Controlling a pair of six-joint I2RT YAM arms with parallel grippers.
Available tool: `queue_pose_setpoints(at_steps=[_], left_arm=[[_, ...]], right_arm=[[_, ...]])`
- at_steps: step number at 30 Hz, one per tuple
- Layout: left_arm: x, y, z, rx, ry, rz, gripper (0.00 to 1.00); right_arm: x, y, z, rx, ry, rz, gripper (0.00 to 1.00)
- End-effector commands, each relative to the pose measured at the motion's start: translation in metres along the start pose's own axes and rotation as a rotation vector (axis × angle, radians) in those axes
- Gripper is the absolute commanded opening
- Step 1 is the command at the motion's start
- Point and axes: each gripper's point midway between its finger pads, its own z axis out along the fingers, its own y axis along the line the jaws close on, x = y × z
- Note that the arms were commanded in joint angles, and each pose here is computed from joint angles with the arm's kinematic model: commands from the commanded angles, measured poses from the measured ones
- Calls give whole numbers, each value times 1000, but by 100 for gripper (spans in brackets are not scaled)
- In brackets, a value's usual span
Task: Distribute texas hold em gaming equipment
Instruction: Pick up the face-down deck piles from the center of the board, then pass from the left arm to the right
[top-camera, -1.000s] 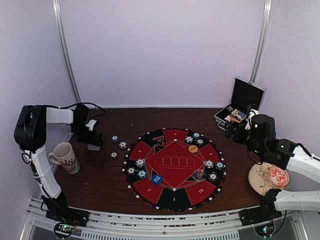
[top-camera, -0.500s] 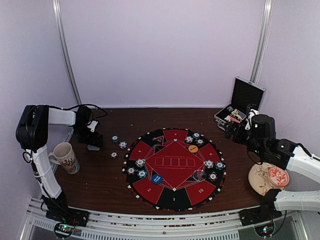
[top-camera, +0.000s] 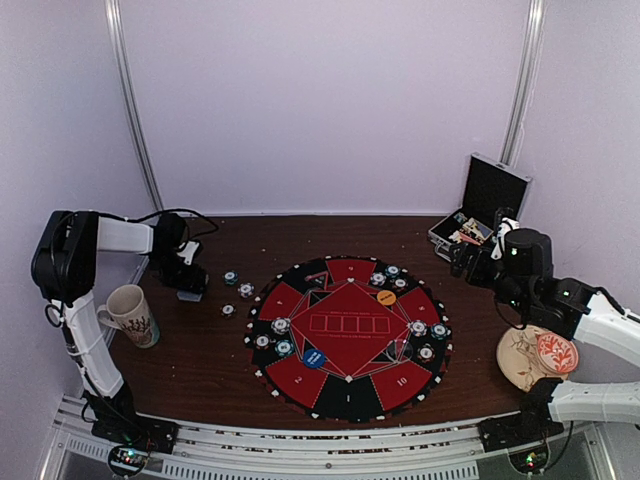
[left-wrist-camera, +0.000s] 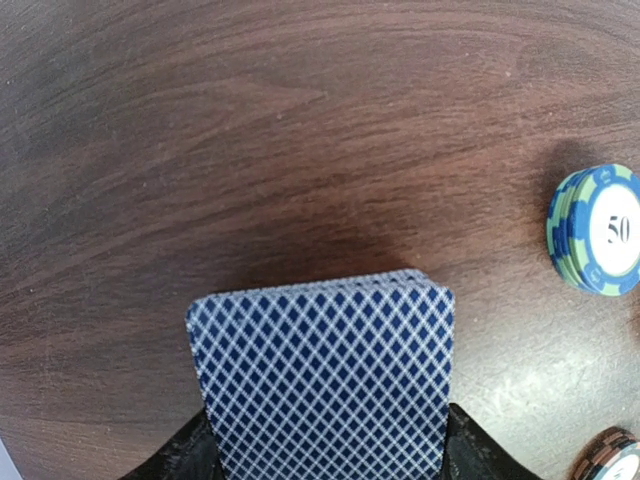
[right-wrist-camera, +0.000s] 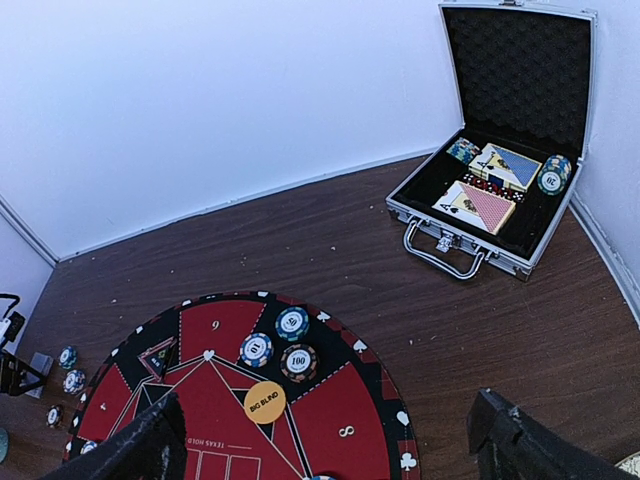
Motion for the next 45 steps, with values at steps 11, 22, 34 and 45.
queue_pose_setpoints(at_steps=[11, 22, 34, 45], left_arm=[[40, -11, 12, 48, 117, 84, 53], [12, -19, -22, 88, -14, 178, 51], [-5, -35, -48, 174, -111, 263, 52], [-2, -57, -72, 277, -182, 381, 53]], right_arm=[[3, 18, 3, -88, 24, 19, 100], [32, 119, 20, -336, 181, 34, 100], [89, 269, 59, -618, 400, 99, 100], [165, 368, 111, -778, 593, 223, 99]])
